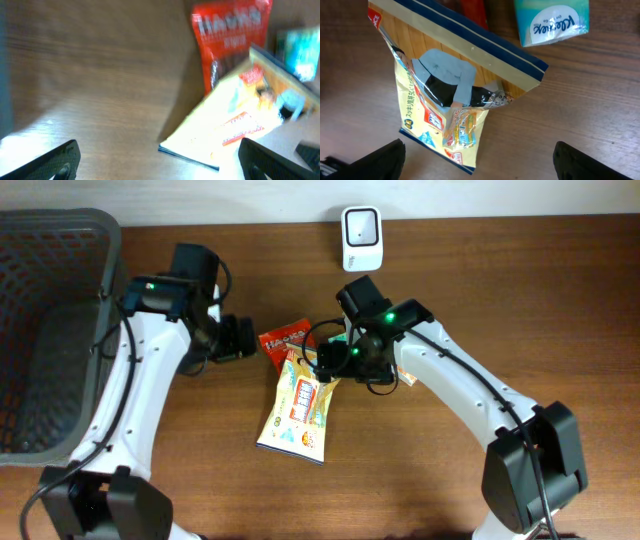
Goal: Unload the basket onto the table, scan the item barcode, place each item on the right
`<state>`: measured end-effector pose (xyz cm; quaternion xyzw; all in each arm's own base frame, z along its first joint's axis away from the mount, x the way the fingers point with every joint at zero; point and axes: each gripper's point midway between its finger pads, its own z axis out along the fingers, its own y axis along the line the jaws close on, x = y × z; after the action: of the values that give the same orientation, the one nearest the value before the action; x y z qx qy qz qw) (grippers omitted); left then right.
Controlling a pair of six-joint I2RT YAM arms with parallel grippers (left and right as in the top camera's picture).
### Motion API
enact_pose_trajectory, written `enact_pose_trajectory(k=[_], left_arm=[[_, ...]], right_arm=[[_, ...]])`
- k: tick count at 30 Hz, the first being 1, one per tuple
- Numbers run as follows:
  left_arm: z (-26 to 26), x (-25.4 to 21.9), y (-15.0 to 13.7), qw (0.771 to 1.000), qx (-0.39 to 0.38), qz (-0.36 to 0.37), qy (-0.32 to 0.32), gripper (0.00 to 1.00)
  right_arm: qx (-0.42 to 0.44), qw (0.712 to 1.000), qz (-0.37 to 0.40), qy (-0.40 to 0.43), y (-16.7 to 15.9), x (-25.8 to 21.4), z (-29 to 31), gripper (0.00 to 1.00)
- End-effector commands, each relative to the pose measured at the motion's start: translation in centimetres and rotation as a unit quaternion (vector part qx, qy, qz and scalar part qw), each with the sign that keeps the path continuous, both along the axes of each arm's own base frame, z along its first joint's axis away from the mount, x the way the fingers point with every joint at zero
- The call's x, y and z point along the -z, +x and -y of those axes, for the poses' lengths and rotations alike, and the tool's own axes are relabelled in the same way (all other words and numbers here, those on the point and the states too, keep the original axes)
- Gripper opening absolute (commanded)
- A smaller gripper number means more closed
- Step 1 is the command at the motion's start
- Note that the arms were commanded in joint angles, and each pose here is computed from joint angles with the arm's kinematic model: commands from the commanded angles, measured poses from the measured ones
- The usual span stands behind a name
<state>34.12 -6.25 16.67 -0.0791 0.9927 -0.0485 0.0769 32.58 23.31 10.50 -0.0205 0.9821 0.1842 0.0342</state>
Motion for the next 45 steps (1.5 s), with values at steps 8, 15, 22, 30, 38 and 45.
enact_pose_trajectory(k=[8,15,22,30,38,45], left_arm=[[7.3,10.8,-3.4,0.961,0.185,-0.027,-0.204,0.99],[9.7,12.9,-5.7,0.921,0.251,-0.041,-0.294,0.98],[9.9,14.7,-5.6,0.920,0.254,-0.053,-0.294,0.57],[9.6,16.2,-5.7,0.930,0.225,-0.078,-0.279,0.87],[10.8,16.9,-6.6,0.920,0.219,-0.105,-0.309,0.00],[9.0,8.8,-1.2,0.950,0.226,-0.059,-0.209,0.00]], right_arm=[[-0.014,0.977,-0.026,0.211,2.4,-5.5,5.5,0.98],[-0.033,0.977,-0.023,0.210,1.9,-5.5,6.0,1.00],[-0.032,0.977,-0.024,0.210,1.9,-5.5,6.0,0.99],[-0.031,0.979,-0.026,0.201,1.8,-5.2,6.2,0.98],[-0.031,0.979,-0.025,0.201,1.9,-5.2,6.2,0.94],[-0.031,0.991,-0.011,0.129,2.3,-6.2,8.1,0.80]])
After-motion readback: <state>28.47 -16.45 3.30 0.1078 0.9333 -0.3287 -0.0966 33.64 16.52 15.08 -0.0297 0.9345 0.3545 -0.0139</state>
